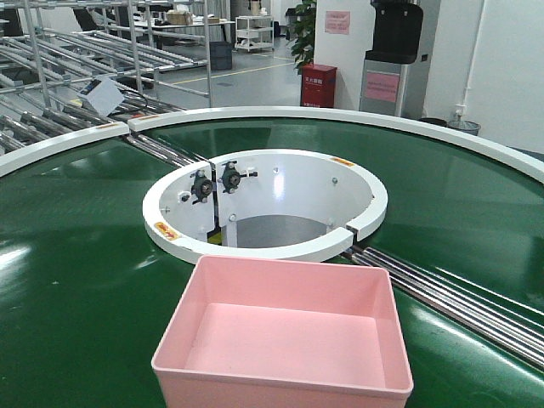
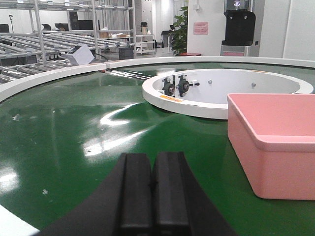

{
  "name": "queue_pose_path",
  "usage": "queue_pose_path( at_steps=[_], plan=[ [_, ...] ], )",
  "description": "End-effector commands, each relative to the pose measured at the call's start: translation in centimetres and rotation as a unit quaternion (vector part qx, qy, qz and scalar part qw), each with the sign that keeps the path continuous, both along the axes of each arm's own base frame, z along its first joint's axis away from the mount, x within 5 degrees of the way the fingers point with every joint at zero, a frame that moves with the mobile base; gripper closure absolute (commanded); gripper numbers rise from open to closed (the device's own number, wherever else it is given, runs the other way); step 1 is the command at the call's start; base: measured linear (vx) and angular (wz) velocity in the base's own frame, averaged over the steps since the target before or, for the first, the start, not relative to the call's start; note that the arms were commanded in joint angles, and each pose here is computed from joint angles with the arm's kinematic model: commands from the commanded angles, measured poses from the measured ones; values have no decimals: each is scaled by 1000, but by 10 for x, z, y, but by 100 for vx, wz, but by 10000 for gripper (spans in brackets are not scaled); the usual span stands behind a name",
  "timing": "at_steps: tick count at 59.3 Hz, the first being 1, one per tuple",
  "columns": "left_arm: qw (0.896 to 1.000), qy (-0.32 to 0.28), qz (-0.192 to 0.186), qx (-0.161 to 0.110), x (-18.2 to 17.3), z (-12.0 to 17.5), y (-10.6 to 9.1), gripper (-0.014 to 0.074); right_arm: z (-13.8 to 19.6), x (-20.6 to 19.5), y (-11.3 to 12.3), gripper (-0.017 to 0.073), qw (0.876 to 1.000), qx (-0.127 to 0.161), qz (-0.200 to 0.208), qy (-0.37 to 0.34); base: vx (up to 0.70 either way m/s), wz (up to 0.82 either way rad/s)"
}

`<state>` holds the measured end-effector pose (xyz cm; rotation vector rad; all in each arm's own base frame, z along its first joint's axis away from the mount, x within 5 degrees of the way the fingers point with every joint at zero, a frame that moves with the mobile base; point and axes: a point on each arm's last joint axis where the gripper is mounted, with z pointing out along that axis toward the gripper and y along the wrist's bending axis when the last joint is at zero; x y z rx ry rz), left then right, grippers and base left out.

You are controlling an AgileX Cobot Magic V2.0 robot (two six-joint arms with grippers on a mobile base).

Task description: Grab pink bin and stack on right shelf

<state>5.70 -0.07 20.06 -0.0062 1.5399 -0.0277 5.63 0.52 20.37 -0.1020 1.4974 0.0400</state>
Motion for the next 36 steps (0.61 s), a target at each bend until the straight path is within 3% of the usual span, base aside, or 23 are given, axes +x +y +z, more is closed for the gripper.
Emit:
queue_pose_path(
  at_steps=[1,26,31,36],
  plan=[
    [999,-37,-6,-4,0,3,-1,600,5,0,0,568,999,-5,1,-32,0,0],
    [999,-38,-6,-5,-1,3,-1,600,6,0,0,568,999,-5,1,-37,0,0],
    [998,-69,-8,-4,-1,9,-1,600,11,-1,0,568,998,-9,1,-57,0,0],
    [993,-116,-11,-5,-5,27,-2,600,28,-4,0,568,995,27,5,-93,0,0]
  ],
)
